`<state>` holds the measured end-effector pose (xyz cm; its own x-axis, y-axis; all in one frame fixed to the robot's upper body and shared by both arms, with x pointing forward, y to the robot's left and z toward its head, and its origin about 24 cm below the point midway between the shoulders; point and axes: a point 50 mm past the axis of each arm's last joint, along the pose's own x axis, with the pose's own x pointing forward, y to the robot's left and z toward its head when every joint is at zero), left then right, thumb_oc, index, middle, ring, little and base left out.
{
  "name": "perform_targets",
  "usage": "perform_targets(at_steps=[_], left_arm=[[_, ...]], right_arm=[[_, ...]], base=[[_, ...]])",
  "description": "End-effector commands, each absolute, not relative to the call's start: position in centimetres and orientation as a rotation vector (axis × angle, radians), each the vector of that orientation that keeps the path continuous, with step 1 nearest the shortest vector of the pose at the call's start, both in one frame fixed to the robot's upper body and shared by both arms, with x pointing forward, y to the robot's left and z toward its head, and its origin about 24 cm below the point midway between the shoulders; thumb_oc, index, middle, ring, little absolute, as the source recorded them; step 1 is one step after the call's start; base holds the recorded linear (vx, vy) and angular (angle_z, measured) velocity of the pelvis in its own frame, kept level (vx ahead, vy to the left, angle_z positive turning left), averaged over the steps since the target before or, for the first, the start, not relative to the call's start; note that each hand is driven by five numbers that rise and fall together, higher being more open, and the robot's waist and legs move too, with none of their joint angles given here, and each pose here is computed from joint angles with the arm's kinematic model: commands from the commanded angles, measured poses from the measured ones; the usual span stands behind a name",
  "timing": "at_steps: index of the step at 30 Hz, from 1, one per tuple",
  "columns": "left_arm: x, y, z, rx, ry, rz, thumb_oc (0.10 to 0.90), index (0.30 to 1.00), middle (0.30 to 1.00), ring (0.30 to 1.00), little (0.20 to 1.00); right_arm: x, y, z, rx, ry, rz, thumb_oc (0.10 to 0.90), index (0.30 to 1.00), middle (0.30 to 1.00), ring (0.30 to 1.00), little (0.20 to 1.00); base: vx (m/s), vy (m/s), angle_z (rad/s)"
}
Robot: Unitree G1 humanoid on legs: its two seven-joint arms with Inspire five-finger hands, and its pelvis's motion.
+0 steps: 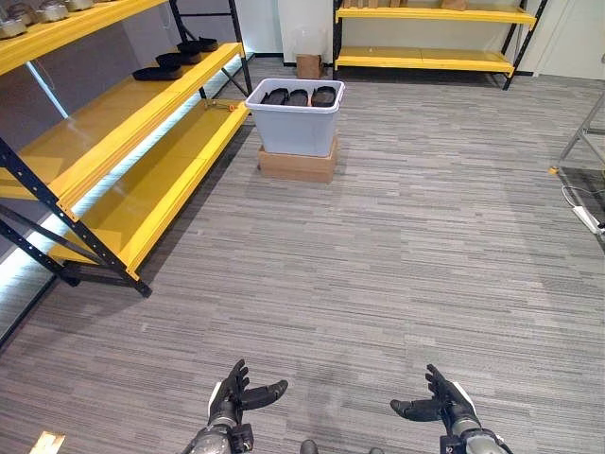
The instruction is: Move parts from the plastic box to the shelf.
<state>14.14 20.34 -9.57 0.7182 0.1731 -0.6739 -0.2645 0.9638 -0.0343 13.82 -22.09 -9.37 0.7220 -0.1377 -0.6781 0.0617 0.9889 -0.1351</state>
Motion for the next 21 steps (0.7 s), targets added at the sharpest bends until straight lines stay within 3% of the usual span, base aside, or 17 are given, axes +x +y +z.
perform_targets(at_steps=[1,21], left_arm=[[17.39,21.73,-6.78,-0.135,0.537,0.258,0.900,1.000,1.000,1.000,1.000],[17.32,22.04,-6.79,-0.112,0.542,0.259,0.900,1.000,1.000,1.000,1.000]], right_arm=[[17.03,-22.14,-6.93,-0.115,0.575,-0.103,0.900,1.000,1.000,1.000,1.000],[17.01,-22.41,-6.86,-0.119,0.577,-0.116,0.900,1.000,1.000,1.000,1.000]], base=[[0.00,0.000,0.00],[0.00,0.000,0.00]])
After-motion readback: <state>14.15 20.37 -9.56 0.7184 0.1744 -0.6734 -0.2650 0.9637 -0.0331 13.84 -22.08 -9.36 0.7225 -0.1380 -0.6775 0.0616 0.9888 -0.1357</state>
